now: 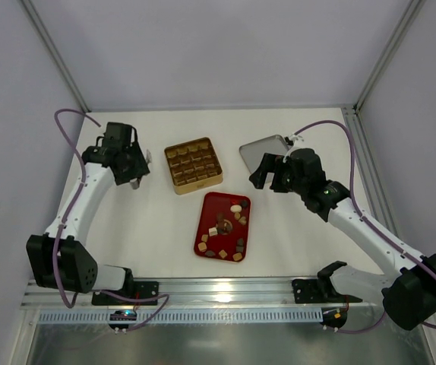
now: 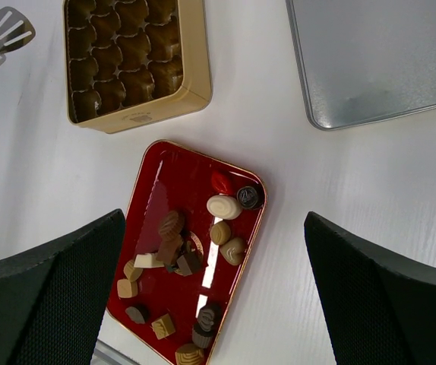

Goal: Pack the chocolate

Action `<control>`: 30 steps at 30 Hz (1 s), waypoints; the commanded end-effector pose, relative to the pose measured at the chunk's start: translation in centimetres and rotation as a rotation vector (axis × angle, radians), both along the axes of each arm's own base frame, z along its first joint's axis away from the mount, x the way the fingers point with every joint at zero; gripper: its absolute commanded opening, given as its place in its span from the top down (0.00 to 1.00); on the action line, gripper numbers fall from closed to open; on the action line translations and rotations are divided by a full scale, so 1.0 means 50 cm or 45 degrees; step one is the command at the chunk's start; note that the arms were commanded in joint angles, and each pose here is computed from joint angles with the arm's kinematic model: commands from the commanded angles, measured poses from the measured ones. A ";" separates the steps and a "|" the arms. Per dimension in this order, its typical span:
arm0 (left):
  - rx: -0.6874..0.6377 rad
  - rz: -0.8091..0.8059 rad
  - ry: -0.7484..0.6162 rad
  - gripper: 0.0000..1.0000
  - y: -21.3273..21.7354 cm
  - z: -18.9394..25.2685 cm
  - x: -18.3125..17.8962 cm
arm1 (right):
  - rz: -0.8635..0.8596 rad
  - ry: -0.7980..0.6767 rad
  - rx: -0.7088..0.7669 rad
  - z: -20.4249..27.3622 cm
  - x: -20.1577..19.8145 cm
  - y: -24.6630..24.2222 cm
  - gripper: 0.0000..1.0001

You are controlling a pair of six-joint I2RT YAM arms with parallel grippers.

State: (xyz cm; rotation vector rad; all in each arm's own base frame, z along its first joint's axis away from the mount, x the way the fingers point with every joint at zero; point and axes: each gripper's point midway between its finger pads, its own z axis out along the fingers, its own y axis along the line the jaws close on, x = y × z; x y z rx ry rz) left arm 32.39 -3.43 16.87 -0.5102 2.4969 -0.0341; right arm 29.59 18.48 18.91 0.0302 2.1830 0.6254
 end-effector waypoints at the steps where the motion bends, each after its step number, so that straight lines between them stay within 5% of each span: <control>1: -0.007 -0.086 -0.072 0.43 -0.018 0.074 -0.016 | -0.008 -0.077 0.048 0.046 0.017 0.010 0.00; 20: -0.052 -0.336 -0.199 0.49 -0.089 0.207 -0.161 | -0.075 -0.094 0.029 0.067 0.010 -0.015 0.00; 30: -0.210 -0.588 -0.207 0.52 -0.165 0.245 -0.233 | -0.122 -0.095 0.002 0.080 0.001 -0.036 0.00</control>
